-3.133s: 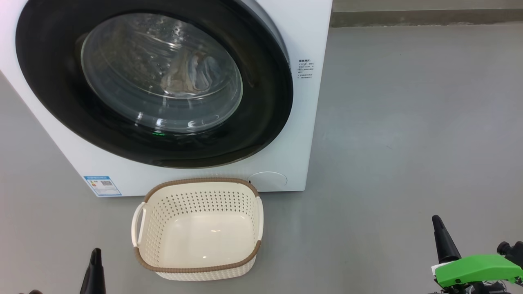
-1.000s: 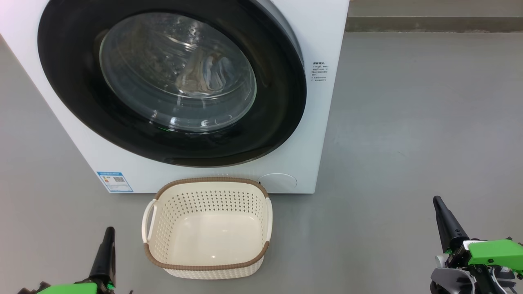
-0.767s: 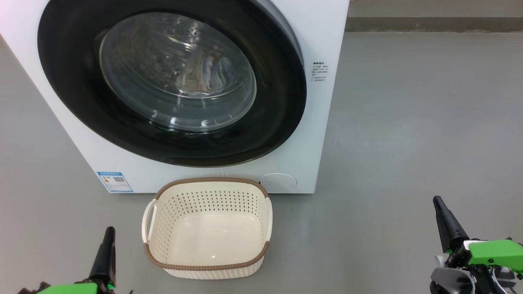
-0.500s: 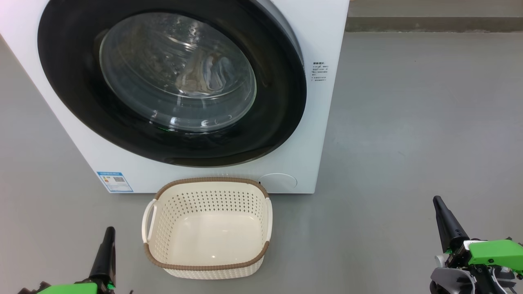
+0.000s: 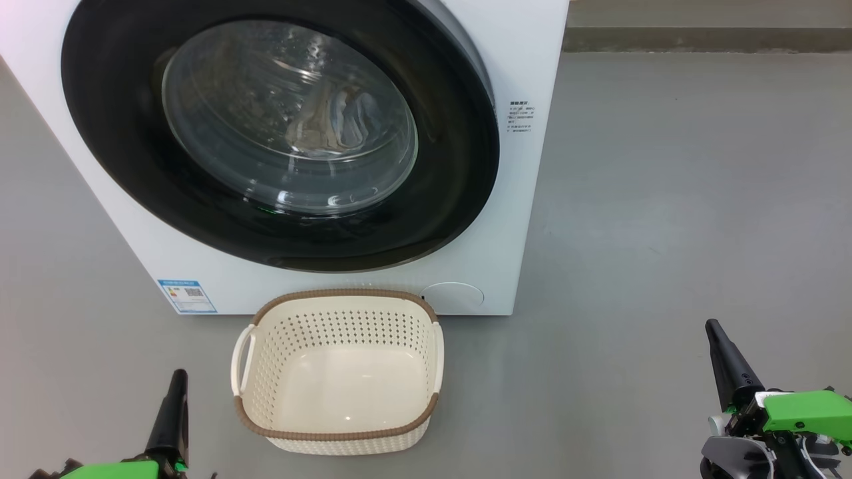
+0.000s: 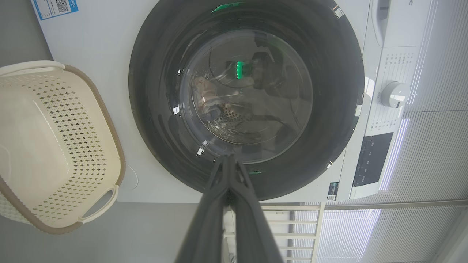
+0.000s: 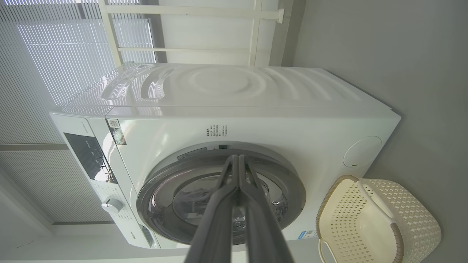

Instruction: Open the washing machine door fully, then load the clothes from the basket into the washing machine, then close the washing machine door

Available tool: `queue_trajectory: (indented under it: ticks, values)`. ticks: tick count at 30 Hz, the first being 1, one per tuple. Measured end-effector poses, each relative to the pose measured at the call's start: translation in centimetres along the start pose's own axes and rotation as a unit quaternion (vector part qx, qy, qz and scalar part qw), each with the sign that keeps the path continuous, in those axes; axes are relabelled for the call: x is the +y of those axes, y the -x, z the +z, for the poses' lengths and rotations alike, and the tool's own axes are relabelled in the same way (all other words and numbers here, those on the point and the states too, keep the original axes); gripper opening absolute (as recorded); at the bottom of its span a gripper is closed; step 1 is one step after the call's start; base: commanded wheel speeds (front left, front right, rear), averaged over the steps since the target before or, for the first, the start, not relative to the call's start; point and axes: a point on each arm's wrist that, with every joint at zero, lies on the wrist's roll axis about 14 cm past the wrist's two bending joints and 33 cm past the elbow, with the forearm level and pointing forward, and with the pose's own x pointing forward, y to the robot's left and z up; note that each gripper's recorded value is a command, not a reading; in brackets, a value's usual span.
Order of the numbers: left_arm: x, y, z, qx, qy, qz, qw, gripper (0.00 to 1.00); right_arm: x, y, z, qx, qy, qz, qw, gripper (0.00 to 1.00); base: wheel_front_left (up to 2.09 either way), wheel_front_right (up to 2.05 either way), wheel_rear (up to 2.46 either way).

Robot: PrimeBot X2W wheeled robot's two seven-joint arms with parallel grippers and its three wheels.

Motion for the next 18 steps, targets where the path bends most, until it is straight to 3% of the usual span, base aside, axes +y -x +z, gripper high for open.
queue_trajectory:
  ticks: [18]
  values:
    - [0.00, 0.00, 0.00, 0.000, 0.000, 0.000, 1.000, 0.00, 0.00, 0.00, 0.00, 0.000, 0.000, 0.000, 1.000, 0.00, 0.00, 0.00, 0.00]
